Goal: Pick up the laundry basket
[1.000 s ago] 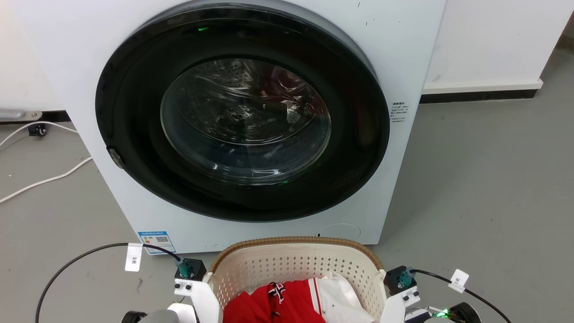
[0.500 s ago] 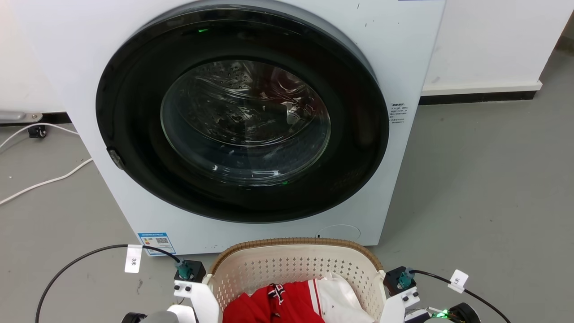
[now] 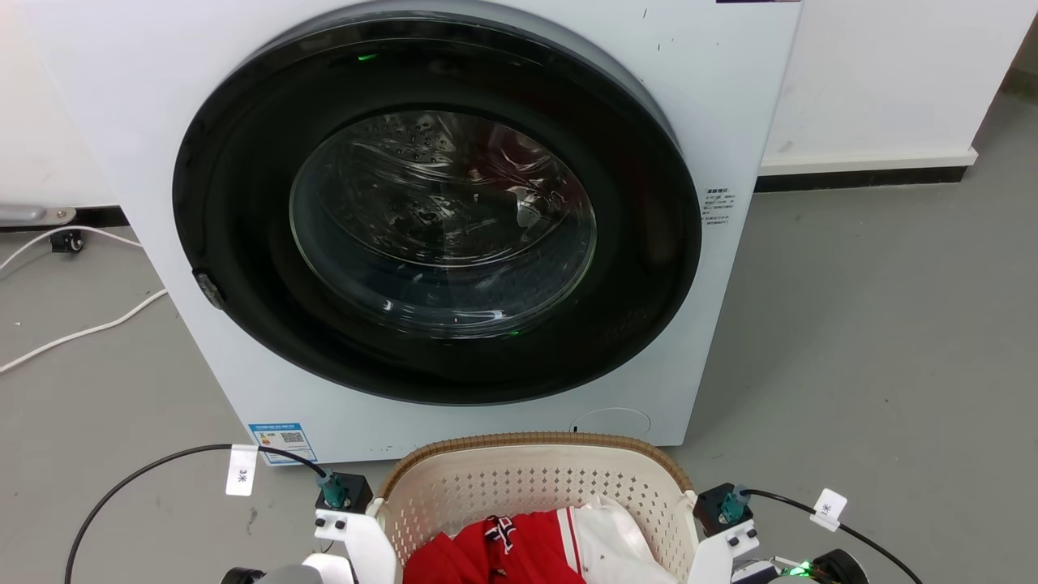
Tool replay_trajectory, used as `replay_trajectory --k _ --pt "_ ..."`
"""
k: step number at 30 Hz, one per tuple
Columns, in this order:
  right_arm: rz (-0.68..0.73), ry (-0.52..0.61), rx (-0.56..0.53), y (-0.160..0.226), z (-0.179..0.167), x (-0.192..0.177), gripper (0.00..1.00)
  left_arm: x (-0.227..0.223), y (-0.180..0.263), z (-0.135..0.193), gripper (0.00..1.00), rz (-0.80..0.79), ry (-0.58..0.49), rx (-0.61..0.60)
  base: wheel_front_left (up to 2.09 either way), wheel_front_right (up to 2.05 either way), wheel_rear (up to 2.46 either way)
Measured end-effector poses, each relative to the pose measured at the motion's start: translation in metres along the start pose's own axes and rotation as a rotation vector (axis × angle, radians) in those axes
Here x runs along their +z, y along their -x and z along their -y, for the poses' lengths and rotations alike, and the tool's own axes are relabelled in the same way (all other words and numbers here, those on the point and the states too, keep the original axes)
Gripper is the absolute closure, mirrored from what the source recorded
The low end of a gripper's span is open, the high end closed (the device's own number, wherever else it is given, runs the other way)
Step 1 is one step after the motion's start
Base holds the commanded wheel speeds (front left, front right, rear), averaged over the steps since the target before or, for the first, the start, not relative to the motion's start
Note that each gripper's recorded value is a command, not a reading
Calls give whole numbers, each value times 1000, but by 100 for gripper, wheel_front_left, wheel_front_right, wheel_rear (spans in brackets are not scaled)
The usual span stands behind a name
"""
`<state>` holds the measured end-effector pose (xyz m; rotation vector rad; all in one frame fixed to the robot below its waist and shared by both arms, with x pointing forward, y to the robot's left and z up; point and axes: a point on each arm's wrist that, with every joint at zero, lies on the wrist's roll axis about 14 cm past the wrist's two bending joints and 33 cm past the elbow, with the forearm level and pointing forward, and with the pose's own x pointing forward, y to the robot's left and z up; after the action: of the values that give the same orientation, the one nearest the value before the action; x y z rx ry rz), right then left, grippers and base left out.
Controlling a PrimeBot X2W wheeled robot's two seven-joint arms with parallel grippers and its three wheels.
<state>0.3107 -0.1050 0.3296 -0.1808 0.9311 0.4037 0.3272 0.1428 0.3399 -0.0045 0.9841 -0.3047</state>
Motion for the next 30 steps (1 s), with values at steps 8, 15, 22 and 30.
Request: replay_trajectory --k 8,15,22,30 --pt "-1 2 1 0 0 0 100 -1 0 0 100 0 4 0 0 0 0" --pt "-1 -1 0 0 0 0 100 -2 0 0 100 -2 3 -1 0 0 0" --pt "-1 0 -1 1 0 -1 100 -1 0 1 100 2 2 -3 0 0 0" --pt "-4 -3 0 0 0 -2 100 -2 0 1 100 -1 7 -5 0 0 0"
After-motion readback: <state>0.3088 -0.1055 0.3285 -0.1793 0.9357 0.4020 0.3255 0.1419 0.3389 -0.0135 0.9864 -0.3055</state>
